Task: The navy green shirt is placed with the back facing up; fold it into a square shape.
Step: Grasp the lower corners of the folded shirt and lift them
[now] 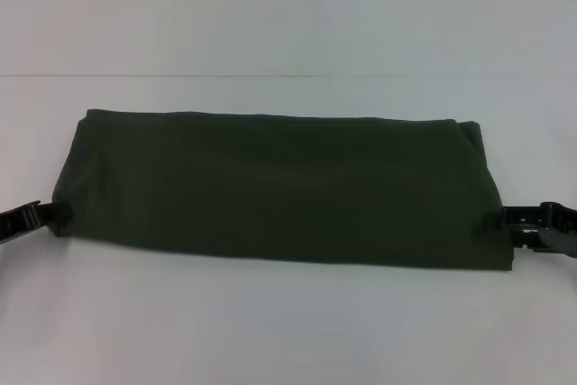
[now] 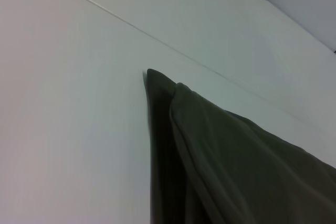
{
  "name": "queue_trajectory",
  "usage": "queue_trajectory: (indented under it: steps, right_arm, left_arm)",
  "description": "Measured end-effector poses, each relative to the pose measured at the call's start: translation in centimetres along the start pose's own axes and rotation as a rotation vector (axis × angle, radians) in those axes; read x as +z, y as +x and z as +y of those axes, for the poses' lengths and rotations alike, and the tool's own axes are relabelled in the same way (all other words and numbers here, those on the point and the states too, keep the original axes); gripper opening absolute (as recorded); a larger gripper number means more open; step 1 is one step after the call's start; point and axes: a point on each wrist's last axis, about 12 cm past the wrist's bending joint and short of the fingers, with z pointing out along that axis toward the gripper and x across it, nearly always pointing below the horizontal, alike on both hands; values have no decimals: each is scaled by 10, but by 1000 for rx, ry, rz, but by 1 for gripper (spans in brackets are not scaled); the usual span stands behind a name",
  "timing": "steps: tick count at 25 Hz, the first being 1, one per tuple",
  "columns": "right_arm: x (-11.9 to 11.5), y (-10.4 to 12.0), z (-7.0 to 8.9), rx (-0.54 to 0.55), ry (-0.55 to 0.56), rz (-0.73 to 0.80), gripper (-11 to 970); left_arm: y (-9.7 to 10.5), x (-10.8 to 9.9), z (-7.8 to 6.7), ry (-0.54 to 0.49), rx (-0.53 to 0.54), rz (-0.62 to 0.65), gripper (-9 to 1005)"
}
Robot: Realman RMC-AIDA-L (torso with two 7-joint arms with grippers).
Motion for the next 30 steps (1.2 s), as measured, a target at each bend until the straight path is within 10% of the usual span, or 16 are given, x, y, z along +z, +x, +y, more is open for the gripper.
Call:
queue_trajectory:
  steps: [10, 12, 18, 30]
  right_arm:
    - [2, 0, 1, -2, 3, 4, 578]
    - [2, 0, 1, 0, 3, 5, 327]
    - [2, -1, 1, 0, 7, 5, 91]
    - [-8, 0, -3, -36, 31, 56, 14]
  left_arm:
    - [-1, -1, 0, 0, -3, -6, 45]
    - [-1, -1, 0, 0, -3, -6, 45]
    - [-1, -1, 0, 1, -3, -7, 44]
    - [-6, -13, -2, 53, -34, 31, 43]
